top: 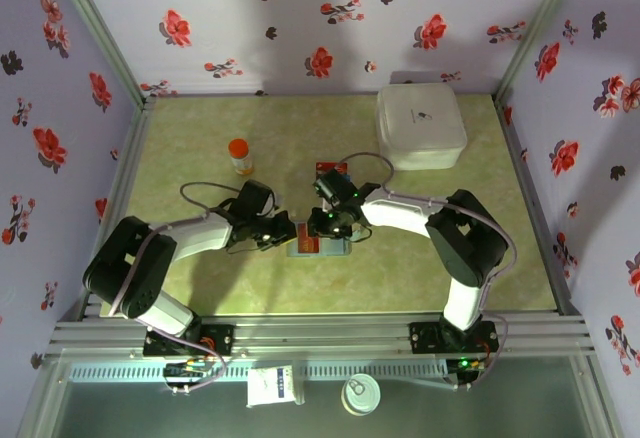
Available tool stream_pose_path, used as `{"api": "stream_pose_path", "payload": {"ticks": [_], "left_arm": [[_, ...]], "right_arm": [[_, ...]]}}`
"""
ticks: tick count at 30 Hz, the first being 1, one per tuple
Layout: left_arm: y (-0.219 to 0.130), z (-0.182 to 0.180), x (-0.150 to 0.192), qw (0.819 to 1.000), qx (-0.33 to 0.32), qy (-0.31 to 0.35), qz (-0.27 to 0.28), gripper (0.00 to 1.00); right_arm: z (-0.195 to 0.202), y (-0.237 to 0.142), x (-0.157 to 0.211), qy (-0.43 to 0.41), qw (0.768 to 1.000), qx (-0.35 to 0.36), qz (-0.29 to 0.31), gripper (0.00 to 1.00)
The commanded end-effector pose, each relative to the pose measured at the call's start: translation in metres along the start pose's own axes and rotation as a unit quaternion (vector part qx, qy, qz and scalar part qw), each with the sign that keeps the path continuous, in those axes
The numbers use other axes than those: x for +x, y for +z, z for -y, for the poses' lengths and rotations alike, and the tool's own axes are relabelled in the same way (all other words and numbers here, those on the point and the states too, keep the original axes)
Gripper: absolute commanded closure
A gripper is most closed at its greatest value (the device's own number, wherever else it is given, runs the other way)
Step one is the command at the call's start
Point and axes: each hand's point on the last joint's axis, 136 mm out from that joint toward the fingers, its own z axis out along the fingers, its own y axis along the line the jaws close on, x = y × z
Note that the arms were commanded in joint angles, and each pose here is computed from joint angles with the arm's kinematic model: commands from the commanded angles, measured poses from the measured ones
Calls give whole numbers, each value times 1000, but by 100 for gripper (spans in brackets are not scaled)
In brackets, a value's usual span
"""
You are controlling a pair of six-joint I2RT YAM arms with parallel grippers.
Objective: Take the credit cards out of the card holder
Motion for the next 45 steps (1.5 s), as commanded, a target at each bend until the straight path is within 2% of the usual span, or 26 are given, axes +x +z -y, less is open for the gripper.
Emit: {"api": "stream_pose_path", "payload": {"ticks": [1, 9, 19, 29, 45], "left_arm": [[5, 2, -2, 1000, -9, 11, -4, 100], [11, -2, 0, 1000, -18, 17, -14, 100], [12, -22, 4, 997, -66, 18, -22, 100], [16, -27, 5, 996, -77, 16, -30, 100], [17, -28, 5, 996, -82, 14, -34, 100]], "right_arm": [[3, -1, 1, 9, 1000, -3, 2, 73], [12, 5, 4, 22, 1000, -5, -7, 73], [11, 10, 3, 34, 999, -30, -8, 73], [15, 17, 6, 44, 998, -41, -16, 73], [-1, 2, -1, 46, 995, -89, 7, 78]]}}
